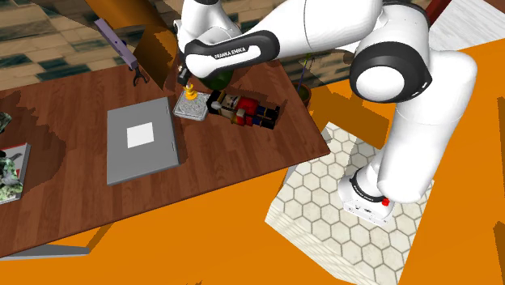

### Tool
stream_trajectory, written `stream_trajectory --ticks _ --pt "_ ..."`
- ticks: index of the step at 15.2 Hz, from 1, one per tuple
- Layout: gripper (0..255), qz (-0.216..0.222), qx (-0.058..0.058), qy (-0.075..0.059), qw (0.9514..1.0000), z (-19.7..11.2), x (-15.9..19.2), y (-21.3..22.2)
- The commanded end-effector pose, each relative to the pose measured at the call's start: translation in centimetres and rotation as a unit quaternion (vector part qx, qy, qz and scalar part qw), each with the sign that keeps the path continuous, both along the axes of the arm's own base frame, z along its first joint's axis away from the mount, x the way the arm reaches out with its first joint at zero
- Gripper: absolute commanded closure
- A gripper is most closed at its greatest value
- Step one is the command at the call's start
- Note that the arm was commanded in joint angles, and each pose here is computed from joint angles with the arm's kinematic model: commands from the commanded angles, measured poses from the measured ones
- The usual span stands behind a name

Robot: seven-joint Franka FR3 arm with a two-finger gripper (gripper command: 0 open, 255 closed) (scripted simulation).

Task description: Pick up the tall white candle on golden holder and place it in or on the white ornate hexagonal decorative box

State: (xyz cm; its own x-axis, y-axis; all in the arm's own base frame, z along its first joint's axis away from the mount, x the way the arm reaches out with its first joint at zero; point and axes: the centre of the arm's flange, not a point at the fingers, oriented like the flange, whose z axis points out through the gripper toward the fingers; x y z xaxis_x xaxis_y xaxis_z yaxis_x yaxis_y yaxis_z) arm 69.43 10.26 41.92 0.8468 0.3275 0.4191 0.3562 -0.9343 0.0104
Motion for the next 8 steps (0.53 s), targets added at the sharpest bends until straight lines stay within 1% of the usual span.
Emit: stream_trajectory --ticks 1,5,8 --pt "0 0.0 0.0 0.0 1.0 0.0 0.0 0.0" --pt "0 0.0 0.0 0.0 1.0 0.0 0.0 0.0" --pt "0 0.0 0.0 0.0 1.0 3.6 -1.6 -0.6"
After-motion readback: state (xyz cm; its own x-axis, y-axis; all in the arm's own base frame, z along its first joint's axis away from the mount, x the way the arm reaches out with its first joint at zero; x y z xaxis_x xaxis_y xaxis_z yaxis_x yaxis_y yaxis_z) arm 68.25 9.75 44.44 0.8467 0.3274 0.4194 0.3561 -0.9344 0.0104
